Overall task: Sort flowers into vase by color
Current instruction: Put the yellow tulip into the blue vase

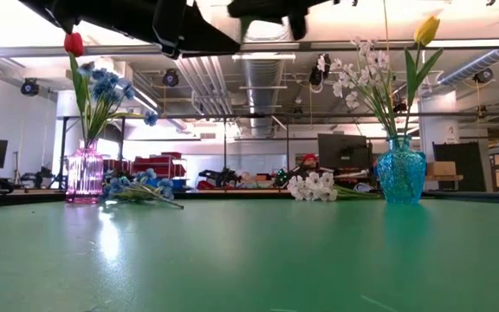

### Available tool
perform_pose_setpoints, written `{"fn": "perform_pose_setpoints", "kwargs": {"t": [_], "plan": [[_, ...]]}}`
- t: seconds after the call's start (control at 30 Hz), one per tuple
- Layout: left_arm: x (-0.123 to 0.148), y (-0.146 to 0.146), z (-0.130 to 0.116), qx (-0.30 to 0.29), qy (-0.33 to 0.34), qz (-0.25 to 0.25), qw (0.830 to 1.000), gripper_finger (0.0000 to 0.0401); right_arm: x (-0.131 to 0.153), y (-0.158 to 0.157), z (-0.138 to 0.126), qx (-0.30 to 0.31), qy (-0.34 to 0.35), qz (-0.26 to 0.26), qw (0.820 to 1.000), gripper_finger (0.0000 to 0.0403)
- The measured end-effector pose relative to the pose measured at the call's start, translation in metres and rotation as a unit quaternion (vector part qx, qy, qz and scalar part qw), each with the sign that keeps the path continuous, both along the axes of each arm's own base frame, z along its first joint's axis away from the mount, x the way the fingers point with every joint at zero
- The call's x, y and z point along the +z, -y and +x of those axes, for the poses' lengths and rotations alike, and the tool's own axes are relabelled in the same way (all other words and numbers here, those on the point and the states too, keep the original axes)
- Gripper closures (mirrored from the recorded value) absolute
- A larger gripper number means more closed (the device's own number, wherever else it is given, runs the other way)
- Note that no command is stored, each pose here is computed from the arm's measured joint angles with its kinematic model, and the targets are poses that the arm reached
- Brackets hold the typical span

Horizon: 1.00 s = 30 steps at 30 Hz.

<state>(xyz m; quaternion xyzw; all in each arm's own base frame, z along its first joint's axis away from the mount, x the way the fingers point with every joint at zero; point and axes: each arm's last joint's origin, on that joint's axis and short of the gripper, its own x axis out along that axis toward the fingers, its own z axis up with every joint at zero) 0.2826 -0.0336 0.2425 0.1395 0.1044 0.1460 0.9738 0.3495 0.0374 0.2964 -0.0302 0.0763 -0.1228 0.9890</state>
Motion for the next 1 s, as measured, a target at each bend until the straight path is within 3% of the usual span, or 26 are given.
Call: {"fn": "perform_pose_setpoints", "kwargs": {"t": [0.27, 0.43, 0.6, 0.8, 1.0], "plan": [[0.003, -0.001, -0.003, -0.001, -0.006, 0.007, 1.000, 0.0189, 0.058, 0.011, -0.056, -0.035, 0.041, 0.029, 0.998, 0.0392], [0.015, -0.002, -0.010, 0.000, 0.008, 0.026, 1.000, 0.0180, 0.109, 0.025, -0.103, -0.049, 0.132, 0.029, 0.990, 0.0392], [0.028, -0.004, -0.020, 0.001, 0.028, 0.028, 0.999, 0.0180, 0.149, 0.033, -0.141, -0.113, 0.183, -0.002, 0.977, 0.0392], [0.033, -0.007, -0.024, 0.006, 0.031, 0.032, 0.999, 0.0180, 0.171, 0.039, -0.158, -0.204, 0.135, -0.013, 0.970, 0.0392], [0.031, -0.015, -0.022, 0.021, 0.025, 0.033, 0.999, 0.0180, 0.201, 0.039, -0.167, -0.205, 0.144, -0.009, 0.968, 0.0392]]}}
